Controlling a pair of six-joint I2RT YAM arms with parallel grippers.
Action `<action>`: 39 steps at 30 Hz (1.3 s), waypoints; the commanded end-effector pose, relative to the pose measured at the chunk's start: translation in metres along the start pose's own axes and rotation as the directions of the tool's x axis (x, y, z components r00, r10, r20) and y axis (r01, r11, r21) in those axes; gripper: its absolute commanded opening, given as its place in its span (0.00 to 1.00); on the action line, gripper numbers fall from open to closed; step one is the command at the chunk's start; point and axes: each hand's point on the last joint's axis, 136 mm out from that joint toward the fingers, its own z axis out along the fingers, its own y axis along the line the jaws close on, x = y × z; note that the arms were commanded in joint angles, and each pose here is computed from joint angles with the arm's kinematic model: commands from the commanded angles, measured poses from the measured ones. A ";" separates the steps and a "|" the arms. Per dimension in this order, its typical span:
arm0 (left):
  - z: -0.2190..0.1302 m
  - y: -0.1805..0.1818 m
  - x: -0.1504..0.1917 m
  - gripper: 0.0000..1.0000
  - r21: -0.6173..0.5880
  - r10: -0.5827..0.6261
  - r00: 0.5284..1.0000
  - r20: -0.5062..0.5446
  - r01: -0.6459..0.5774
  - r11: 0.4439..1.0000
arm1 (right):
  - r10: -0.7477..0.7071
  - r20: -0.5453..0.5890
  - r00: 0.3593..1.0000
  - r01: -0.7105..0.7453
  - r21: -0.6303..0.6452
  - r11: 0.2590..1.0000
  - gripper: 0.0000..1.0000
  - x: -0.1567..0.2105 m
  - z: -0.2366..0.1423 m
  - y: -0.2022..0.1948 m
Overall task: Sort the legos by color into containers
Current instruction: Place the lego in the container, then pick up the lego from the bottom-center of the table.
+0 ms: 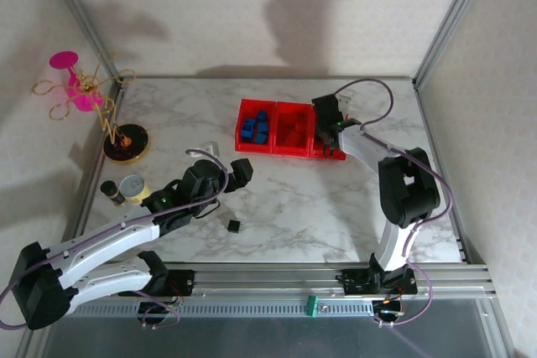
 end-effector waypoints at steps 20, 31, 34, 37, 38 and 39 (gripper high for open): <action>-0.015 -0.002 -0.018 1.00 0.028 -0.018 0.999 0.043 0.017 0.999 | -0.034 0.006 0.999 0.034 -0.219 0.975 0.64 -0.004 -0.061 0.052; -0.048 0.040 -0.004 1.00 -0.043 -0.060 0.997 0.038 0.061 0.997 | -0.178 -0.089 0.980 0.128 -0.404 0.906 0.72 0.113 -0.155 0.115; -0.057 0.052 -0.001 1.00 -0.062 -0.076 0.996 0.042 0.078 0.995 | -0.218 -0.131 0.967 0.135 -0.462 0.877 0.73 0.155 -0.177 0.134; -0.066 0.063 0.000 1.00 -0.079 -0.094 0.994 0.055 0.098 0.992 | -0.273 -0.171 0.947 0.163 -0.475 0.865 0.74 0.198 -0.191 0.148; -0.069 0.066 0.001 1.00 -0.086 -0.101 0.993 0.059 0.105 0.991 | -0.284 -0.179 0.942 0.169 -0.478 0.862 0.74 0.208 -0.195 0.152; -0.072 0.070 0.001 1.00 -0.096 -0.108 0.992 0.064 0.114 0.989 | -0.294 -0.193 0.936 0.168 -0.488 0.857 0.74 0.222 -0.201 0.156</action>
